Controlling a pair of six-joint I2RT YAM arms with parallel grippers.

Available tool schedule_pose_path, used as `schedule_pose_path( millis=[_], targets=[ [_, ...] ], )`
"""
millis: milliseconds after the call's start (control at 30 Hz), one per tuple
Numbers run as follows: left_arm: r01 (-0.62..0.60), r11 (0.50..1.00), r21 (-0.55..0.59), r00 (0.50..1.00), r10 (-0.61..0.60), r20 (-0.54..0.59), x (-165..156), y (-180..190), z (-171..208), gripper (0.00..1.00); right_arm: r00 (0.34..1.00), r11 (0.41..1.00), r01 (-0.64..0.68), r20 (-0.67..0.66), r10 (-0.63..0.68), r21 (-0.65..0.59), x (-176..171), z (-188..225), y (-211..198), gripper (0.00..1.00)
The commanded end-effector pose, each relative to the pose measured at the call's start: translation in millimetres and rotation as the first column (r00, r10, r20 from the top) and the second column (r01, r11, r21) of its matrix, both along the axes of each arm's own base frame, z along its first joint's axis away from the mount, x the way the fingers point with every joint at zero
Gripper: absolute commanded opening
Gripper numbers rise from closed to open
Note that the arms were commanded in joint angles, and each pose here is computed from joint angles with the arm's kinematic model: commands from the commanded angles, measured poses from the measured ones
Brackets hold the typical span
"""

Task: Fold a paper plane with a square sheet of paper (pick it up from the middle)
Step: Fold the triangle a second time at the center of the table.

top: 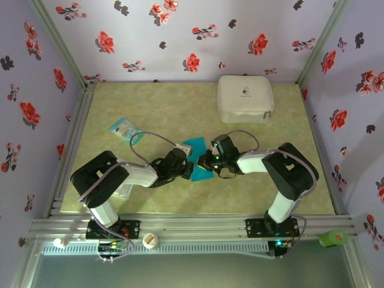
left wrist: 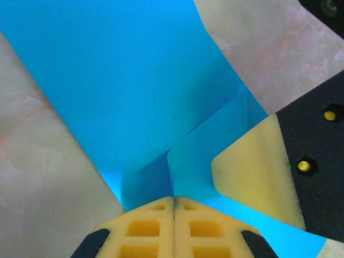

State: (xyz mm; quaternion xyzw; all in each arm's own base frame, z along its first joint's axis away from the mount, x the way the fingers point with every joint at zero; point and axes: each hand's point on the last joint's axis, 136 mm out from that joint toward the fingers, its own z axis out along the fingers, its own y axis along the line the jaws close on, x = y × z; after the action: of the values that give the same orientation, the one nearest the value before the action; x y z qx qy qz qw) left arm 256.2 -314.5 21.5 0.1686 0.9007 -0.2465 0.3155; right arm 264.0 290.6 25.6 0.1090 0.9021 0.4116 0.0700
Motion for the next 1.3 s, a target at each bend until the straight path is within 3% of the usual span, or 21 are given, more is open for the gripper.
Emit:
schedule_pose_path(
  millis=[0, 267, 567, 767, 1067, 1267],
  targets=[
    [-0.012, 0.998, 0.068, 0.998, 0.016, -0.057, -9.2, 17.6, -17.5, 0.0, 1.0, 0.997, 0.016, -0.012, -0.017, -0.074, -1.9, -11.9, -11.5, 0.0],
    [-0.009, 0.997, 0.077, 0.998, 0.014, -0.062, -9.6, 17.9, -20.0, 0.0, 0.998, 0.994, 0.04, -0.044, -0.045, -0.097, -9.3, -29.7, -21.8, 0.0],
    [0.001, 0.996, 0.087, 0.998, 0.004, -0.061, -9.1, 16.9, -16.9, 0.0, 0.998, 0.996, 0.037, 0.058, -0.033, -0.079, 13.7, 22.9, -18.0, 0.0],
    [0.006, 0.996, 0.092, 0.998, -0.001, -0.064, -9.1, 16.2, -17.4, 0.0, 0.999, 0.997, 0.042, 0.024, -0.041, -0.061, 25.7, 13.2, -15.0, 0.0],
    [0.017, 0.995, 0.098, 0.997, -0.01, -0.071, -10.2, 15.2, -18.3, 0.0, 0.981, 0.967, 0.161, -0.072, -0.178, -0.196, 19.8, -38.7, -52.4, 0.0],
    [0.027, 0.993, 0.111, 0.997, -0.019, -0.077, -10.8, 15.3, -19.4, 0.0, 0.978, 0.974, 0.19, -0.058, -0.198, -0.122, 27.8, -24.1, -52.6, 0.0]
  ],
)
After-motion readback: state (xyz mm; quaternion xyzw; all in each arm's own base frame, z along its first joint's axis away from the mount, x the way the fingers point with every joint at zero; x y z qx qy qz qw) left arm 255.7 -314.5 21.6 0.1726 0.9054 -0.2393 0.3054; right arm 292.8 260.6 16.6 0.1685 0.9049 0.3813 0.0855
